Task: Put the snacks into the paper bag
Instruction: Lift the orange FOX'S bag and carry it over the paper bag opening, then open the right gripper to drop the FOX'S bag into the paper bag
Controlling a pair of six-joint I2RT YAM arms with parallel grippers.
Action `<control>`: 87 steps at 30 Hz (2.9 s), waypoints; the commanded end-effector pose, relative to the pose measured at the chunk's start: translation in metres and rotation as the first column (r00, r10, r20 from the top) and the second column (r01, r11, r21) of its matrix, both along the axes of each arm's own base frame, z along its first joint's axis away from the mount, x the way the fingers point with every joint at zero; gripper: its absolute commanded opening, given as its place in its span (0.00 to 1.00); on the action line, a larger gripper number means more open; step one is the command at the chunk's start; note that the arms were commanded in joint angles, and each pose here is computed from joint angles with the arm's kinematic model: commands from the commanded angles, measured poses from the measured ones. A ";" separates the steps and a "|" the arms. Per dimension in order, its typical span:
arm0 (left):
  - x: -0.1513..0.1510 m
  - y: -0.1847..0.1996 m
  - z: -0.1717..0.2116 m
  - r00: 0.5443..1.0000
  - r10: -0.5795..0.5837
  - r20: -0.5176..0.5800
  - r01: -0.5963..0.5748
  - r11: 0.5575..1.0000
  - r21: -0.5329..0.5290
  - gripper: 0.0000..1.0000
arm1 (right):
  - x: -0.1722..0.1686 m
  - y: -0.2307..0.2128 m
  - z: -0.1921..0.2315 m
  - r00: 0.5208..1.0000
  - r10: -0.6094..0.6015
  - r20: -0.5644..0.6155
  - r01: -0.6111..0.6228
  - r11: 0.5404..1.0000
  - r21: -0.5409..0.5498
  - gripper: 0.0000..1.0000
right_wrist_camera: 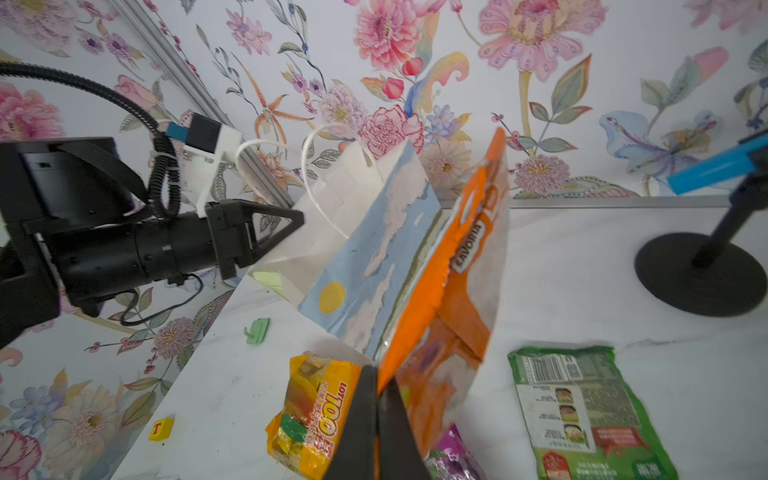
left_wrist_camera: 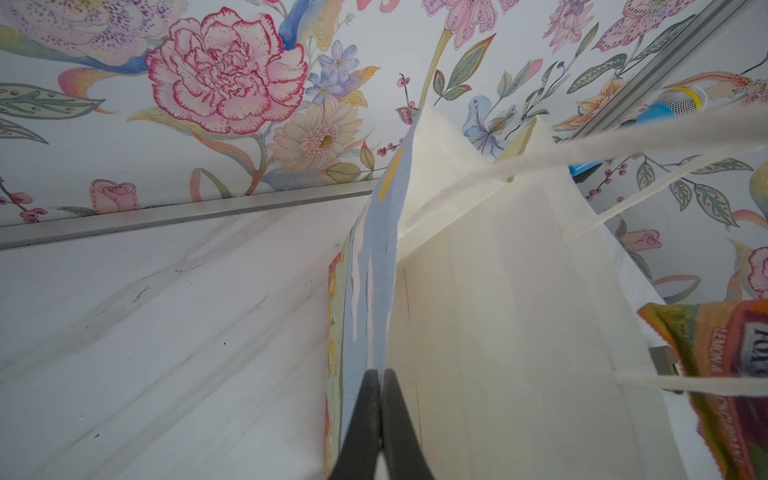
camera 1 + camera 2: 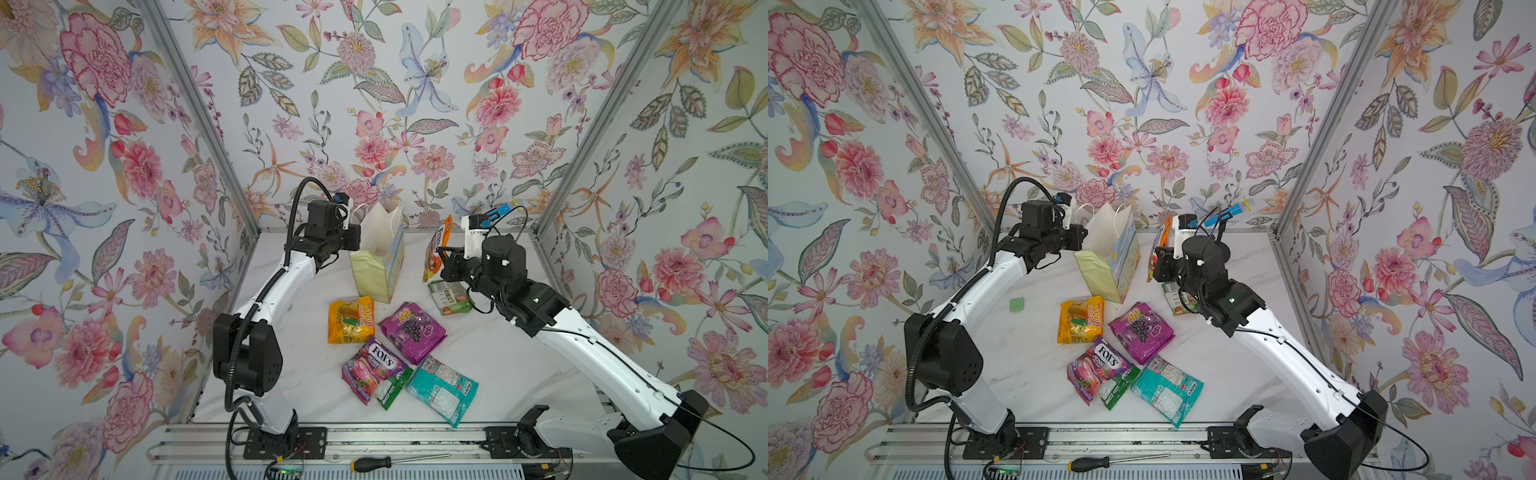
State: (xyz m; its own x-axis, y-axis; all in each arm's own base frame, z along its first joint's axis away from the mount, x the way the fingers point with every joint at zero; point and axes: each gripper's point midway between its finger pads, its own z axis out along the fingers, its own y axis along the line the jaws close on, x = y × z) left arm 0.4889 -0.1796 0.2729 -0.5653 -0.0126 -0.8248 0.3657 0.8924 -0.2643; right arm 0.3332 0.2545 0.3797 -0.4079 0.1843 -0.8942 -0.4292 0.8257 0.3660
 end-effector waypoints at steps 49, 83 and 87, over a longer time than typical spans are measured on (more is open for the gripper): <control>-0.004 -0.012 0.007 1.000 -0.027 -0.006 0.026 0.991 -0.129 0.00 | 0.107 0.138 0.040 0.917 0.357 0.177 -0.335 0.932 -0.139 0.00; -0.003 0.001 0.017 0.998 0.060 0.026 -0.056 0.989 -0.135 0.00 | 0.096 0.101 -0.032 0.979 0.202 0.020 -0.186 0.935 -0.303 0.02; -0.004 0.002 0.016 0.998 0.060 0.022 -0.056 0.989 -0.135 0.00 | 0.095 0.098 -0.028 0.980 0.197 0.018 -0.184 0.941 -0.284 0.17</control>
